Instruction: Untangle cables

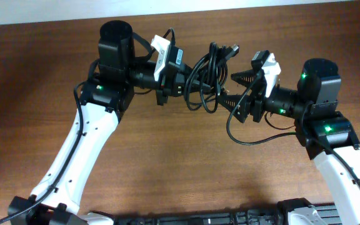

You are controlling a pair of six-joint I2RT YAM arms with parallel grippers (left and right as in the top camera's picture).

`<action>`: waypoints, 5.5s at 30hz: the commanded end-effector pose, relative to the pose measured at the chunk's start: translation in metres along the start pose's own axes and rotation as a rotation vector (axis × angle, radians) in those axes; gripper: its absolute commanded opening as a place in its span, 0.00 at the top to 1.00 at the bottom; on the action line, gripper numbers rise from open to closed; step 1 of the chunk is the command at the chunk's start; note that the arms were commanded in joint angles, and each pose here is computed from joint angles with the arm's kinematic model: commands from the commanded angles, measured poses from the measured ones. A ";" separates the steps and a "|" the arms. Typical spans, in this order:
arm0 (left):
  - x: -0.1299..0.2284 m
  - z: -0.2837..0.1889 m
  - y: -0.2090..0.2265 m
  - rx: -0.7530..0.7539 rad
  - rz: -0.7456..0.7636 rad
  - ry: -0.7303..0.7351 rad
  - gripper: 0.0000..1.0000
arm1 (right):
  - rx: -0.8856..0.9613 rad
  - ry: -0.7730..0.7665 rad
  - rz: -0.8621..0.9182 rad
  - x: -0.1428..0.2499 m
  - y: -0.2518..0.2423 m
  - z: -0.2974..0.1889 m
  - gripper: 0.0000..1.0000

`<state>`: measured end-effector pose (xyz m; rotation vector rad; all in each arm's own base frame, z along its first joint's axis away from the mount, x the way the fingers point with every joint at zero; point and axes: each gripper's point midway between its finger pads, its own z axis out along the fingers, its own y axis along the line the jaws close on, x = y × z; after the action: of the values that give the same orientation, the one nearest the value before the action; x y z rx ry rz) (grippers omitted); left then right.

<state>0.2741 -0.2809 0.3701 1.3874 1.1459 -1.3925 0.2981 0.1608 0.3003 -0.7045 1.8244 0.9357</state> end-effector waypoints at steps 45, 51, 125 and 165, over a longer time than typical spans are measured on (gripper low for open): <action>-0.004 0.007 -0.001 -0.035 -0.002 0.014 1.00 | 0.040 -0.028 -0.050 -0.012 -0.005 0.000 0.16; -0.004 0.011 -0.004 -0.021 -0.002 0.013 1.00 | 0.085 -0.041 -0.067 -0.017 -0.012 -0.001 0.16; 0.099 0.001 0.043 -0.316 0.449 0.565 1.00 | 0.349 -0.140 0.026 -0.035 -0.032 -0.058 0.13; 0.117 0.018 0.045 -0.356 0.531 0.747 1.00 | 0.529 0.130 0.307 0.049 -0.101 -0.040 0.13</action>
<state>0.2980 -0.3082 0.2387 1.8420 1.2788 -0.3657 0.3387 0.0710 0.2361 -0.1521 2.2006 0.5751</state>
